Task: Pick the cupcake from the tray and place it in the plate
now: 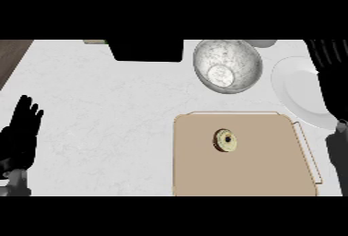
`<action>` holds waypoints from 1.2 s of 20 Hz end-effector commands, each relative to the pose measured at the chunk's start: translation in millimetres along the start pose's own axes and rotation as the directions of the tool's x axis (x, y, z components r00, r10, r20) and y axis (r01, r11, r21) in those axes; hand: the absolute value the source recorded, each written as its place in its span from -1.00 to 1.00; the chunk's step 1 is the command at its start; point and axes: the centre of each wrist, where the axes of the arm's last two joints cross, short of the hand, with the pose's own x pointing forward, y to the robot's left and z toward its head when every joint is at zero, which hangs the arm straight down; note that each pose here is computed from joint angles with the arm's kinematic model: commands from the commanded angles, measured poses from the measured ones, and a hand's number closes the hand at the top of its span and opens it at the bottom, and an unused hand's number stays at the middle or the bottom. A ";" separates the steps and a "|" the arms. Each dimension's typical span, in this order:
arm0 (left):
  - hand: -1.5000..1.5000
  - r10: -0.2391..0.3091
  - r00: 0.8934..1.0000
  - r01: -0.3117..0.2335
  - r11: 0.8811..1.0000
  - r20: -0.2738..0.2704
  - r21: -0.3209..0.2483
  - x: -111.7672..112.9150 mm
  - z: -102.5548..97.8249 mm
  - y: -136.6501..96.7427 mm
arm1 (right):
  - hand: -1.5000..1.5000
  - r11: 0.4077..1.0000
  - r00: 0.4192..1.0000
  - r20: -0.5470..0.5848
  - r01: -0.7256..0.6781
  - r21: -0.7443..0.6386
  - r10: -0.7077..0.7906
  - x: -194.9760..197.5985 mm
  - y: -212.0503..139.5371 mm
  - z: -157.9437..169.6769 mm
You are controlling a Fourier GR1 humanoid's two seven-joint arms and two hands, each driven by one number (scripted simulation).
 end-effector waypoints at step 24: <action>0.00 -0.198 0.978 0.174 0.948 -0.067 -0.266 -27.3 20.8 -65.3 | -1.00 0.912 0.949 -0.053 -0.282 0.296 0.311 -121.6 35.1 134.8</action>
